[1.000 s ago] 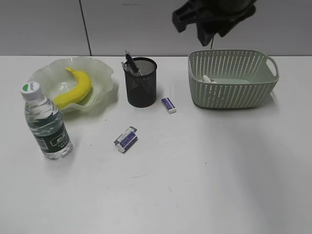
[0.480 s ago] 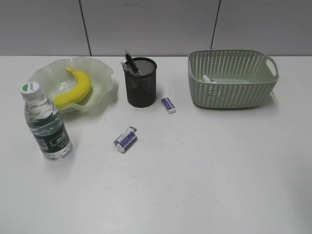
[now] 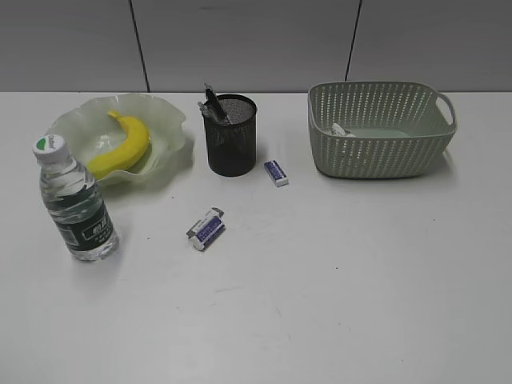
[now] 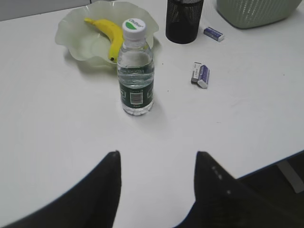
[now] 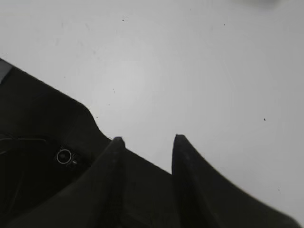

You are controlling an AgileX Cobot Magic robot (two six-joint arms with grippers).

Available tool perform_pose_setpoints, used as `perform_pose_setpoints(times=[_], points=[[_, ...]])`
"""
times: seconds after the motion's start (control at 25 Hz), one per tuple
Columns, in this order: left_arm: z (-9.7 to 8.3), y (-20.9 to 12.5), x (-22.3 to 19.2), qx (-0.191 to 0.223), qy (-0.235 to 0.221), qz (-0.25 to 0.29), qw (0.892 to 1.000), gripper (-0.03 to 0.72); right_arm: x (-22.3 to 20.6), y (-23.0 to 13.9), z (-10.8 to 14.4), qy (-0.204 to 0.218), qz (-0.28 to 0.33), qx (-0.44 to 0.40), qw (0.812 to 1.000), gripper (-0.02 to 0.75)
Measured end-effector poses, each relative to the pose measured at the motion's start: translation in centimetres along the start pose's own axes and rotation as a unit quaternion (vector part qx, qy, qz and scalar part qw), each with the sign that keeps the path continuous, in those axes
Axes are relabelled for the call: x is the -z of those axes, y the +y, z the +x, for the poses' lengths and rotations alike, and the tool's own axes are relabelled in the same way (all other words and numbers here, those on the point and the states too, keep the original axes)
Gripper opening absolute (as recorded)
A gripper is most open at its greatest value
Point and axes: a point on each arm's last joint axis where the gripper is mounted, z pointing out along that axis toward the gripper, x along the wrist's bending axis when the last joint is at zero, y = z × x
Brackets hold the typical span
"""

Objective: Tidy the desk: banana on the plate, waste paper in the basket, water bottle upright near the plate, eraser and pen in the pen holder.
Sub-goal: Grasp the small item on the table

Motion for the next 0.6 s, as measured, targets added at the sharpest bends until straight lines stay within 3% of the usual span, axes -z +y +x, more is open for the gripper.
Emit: perform_pose_setpoints(times=[0.32, 0.4, 0.6], points=[[-0.4, 1.9, -0.3, 0.006, -0.015, -0.021, 1.0, 0.374, 2.0, -3.7, -0.6, 0.018, -0.158, -0.014, 0.987, 0.279], [-0.8, 3.5, -1.3, 0.011, -0.025, -0.029, 0.999, 0.374, 2.3, -4.1, -0.7, 0.019, -0.176, -0.015, 0.984, 0.279], [-2.0, 7.5, -7.1, 0.003, -0.044, 0.027, 0.999, 0.374, 2.4, -4.2, -0.7, 0.02, -0.186, -0.015, 0.982, 0.279]])
